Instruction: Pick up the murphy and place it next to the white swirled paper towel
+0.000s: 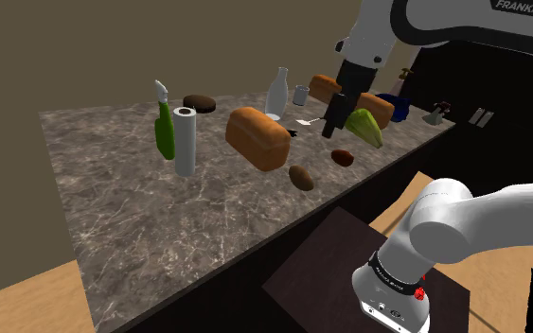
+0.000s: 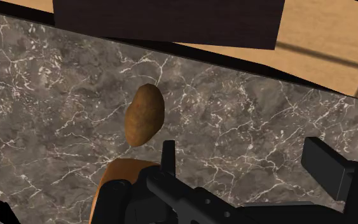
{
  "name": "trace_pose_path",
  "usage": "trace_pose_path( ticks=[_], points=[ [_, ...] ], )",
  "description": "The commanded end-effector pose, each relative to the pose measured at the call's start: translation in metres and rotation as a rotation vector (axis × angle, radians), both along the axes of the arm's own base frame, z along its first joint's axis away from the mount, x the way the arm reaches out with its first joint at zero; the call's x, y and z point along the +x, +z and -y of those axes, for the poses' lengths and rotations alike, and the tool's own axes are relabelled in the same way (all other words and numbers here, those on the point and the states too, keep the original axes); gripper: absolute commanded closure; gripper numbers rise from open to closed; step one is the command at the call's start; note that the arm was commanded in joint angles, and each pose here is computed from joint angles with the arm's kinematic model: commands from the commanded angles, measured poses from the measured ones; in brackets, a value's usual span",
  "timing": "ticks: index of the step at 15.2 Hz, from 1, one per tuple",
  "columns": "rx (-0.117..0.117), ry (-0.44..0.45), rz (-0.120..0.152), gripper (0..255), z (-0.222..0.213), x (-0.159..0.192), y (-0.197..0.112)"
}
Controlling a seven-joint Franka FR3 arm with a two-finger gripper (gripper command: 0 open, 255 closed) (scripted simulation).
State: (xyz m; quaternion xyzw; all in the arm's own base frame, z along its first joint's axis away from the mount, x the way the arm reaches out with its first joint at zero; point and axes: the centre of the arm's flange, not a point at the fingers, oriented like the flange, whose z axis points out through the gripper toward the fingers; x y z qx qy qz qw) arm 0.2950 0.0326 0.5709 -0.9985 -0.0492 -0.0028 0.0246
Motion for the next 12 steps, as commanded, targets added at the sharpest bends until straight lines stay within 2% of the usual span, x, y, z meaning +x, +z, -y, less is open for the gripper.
trace_pose_path(
  ticks=[1,12],
  points=[
    [0.0,0.0,0.0,0,0.0,0.0,0.0],
    [-0.039,0.074,0.045,0,0.118,-0.003,-0.076]
  ],
)
